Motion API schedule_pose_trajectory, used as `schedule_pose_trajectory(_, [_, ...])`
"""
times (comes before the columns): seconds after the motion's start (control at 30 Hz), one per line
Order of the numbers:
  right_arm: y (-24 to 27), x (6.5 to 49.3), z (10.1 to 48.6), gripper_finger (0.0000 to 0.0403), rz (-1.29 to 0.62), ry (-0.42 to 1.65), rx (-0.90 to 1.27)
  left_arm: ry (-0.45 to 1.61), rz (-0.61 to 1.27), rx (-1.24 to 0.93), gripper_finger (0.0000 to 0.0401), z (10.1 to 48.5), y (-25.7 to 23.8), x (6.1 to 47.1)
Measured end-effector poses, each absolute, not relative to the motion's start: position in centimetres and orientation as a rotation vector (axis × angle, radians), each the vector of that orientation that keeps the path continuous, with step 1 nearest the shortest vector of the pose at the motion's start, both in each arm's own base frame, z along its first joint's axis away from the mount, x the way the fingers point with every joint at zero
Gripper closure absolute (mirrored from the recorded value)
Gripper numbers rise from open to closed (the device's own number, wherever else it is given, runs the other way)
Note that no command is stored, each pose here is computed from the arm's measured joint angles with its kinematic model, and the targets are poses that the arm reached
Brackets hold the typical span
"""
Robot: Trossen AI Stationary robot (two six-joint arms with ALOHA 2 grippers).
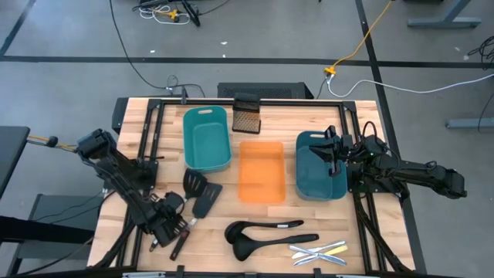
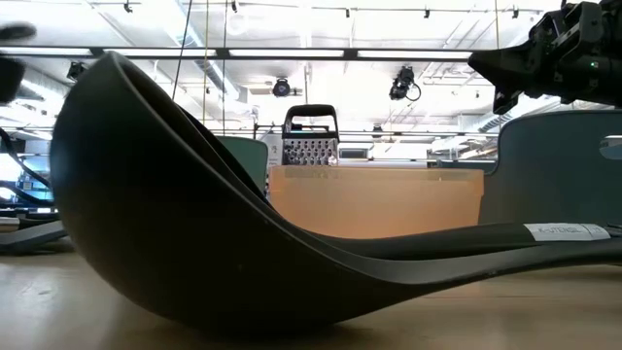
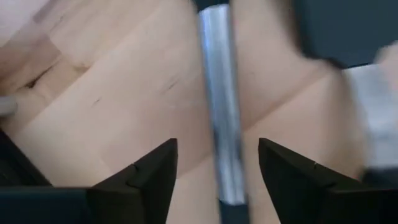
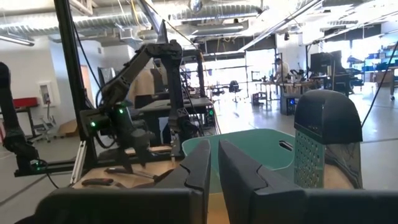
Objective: Pick & Place Kitchen Items
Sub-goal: Put the black spatula into the green bin
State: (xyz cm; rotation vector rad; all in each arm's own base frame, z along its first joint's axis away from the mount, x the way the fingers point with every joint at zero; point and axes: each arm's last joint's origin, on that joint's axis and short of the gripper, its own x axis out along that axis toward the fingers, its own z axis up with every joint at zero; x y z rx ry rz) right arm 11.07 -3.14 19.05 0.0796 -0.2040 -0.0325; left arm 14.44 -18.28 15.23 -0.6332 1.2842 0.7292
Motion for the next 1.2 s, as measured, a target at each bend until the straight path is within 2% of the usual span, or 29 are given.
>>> schedule_pose_trajectory(0.17, [-3.1,11.1,19.0,0.0359,-0.032,-0.202,0.085,1.289,0.691,-0.687,0.0187,13.1,-17.6,13.8])
schedule_pose_trajectory(0.33, [-3.1,11.1,19.0,0.0359,-0.033,-0.196,0.083,1.312,0.715,-0.696,0.0188,12.9,-17.4,13.6])
schedule_pose_trajectory(0.43, [-3.1,11.1,19.0,0.0359,-0.034,-0.196,0.083,1.333,0.711,-0.684,0.0202,12.8,-17.4,13.6])
schedule_pose_trajectory(0.53, [-3.2,11.1,19.0,0.0359,-0.034,-0.195,0.082,1.353,0.718,-0.677,0.0241,12.8,-17.2,13.6])
schedule_pose_trajectory(0.67, [-3.2,11.1,19.0,0.0359,-0.035,-0.195,0.074,1.367,0.739,-0.672,0.0325,12.8,-16.9,13.6])
schedule_pose_trajectory(0.9, [-3.1,11.1,19.0,0.0359,-0.035,-0.195,0.074,1.401,0.782,-0.660,0.0325,14.4,-17.3,14.0])
schedule_pose_trajectory(1.2, [-3.1,11.1,19.0,0.0359,-0.035,-0.194,0.074,1.277,0.770,-0.649,0.0325,19.9,-19.1,15.4])
